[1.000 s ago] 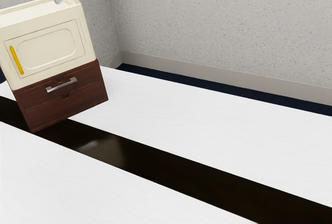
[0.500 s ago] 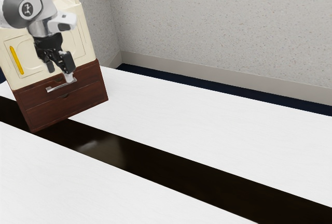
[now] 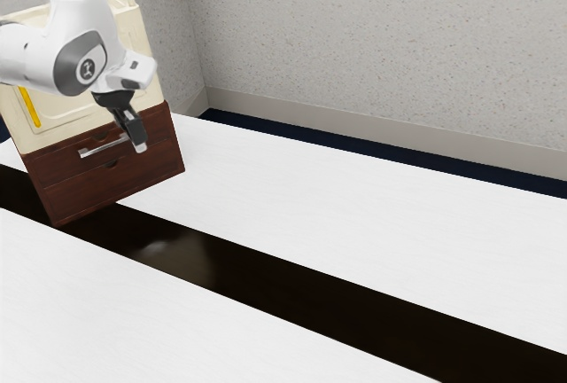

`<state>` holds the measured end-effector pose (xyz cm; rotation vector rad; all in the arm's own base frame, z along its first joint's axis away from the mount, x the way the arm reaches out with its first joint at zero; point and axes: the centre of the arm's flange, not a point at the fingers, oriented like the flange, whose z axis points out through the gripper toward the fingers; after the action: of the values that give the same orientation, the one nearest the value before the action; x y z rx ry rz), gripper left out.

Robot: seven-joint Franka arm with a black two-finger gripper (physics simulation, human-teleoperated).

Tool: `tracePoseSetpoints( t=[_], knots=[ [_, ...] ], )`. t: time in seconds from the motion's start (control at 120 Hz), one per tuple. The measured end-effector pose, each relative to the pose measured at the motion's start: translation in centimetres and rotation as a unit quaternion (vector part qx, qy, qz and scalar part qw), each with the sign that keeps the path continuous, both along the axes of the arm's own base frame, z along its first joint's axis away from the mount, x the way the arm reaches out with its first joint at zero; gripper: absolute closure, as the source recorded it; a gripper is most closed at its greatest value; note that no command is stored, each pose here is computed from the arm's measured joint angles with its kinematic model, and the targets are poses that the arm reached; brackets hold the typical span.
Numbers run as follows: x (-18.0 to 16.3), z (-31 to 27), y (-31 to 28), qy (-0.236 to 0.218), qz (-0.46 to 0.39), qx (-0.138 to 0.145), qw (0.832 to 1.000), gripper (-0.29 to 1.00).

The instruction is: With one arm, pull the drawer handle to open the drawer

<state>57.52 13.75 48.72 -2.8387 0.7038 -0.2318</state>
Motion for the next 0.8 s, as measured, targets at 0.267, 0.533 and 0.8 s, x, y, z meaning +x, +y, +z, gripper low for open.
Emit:
tracePoseSetpoints(
  t=[0.267,0.533,0.8],
  knots=[
    [0.0,-3.0,4.1,0.004,-0.028,0.026,0.999,0.0],
    [0.6,-4.7,5.5,0.006,-0.06,0.048,0.997,0.0],
    [1.0,-6.5,8.0,0.005,-0.067,0.062,0.996,0.0]
  ],
)
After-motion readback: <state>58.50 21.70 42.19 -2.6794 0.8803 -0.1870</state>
